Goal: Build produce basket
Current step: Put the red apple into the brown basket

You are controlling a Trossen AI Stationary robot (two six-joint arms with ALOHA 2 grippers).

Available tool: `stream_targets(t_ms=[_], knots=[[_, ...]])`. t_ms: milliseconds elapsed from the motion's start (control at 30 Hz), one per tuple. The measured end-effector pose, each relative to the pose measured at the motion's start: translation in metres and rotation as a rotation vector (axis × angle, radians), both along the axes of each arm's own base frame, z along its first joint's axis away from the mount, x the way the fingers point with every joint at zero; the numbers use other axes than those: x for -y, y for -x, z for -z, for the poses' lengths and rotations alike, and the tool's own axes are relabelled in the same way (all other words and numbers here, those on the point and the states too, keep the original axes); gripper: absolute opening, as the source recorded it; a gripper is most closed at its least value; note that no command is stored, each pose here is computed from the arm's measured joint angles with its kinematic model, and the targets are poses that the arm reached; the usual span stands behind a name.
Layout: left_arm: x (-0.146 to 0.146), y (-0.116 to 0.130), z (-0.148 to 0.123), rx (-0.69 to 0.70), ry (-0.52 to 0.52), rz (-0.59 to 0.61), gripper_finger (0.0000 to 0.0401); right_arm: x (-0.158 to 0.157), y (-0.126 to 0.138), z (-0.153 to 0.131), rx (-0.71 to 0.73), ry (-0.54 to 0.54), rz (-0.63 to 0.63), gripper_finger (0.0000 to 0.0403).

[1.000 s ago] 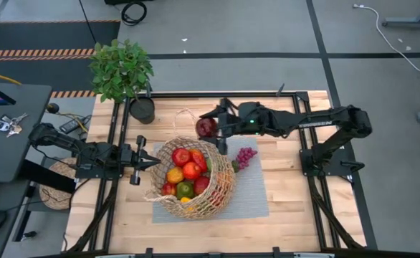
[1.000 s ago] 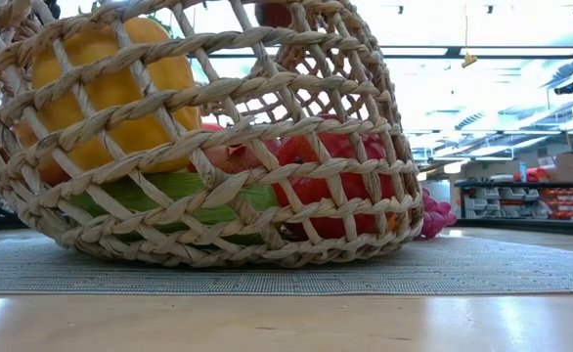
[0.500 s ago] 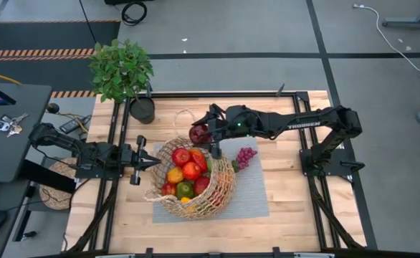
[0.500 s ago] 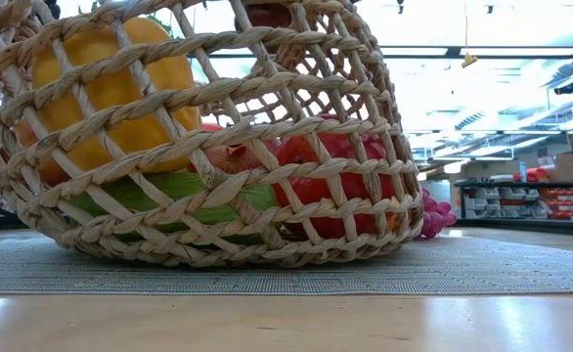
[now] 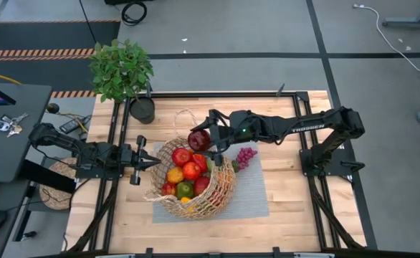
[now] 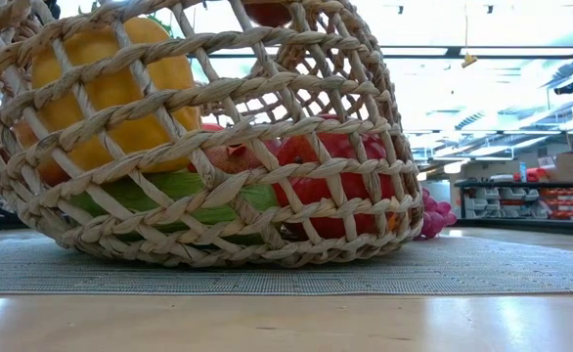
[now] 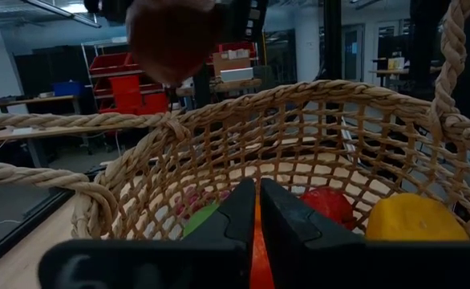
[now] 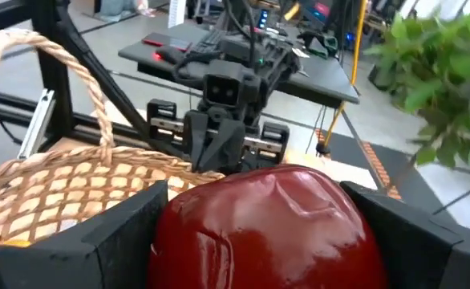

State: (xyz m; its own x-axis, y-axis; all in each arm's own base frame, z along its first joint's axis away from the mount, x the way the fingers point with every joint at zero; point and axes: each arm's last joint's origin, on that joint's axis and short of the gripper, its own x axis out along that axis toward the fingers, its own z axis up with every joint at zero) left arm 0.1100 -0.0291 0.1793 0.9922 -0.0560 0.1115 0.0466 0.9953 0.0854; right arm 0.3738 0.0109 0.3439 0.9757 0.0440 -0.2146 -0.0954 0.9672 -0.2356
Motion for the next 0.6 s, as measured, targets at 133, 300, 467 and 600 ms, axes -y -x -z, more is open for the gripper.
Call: stream_targets(t_ms=[133, 300, 467, 600], knots=[[0.000, 0.000, 0.000, 0.000, 0.000, 0.000, 0.0030, -0.009, -0.001, -0.008, 0.029, 0.097, -0.045, 0.0362], [0.000, 0.000, 0.000, 0.001, 0.000, 0.000, 0.0036, -0.025, -0.001, -0.012, 0.087, 0.325, -0.128, 0.0362], [0.000, 0.000, 0.000, 0.001, 0.000, 0.000, 0.0031, -0.029, 0.000, -0.012, 0.105, 0.553, -0.175, 0.0362], [0.000, 0.000, 0.000, 0.001, 0.000, 0.000, 0.0028, -0.030, 0.000, -0.011, 0.098, 0.623, -0.175, 0.0362]])
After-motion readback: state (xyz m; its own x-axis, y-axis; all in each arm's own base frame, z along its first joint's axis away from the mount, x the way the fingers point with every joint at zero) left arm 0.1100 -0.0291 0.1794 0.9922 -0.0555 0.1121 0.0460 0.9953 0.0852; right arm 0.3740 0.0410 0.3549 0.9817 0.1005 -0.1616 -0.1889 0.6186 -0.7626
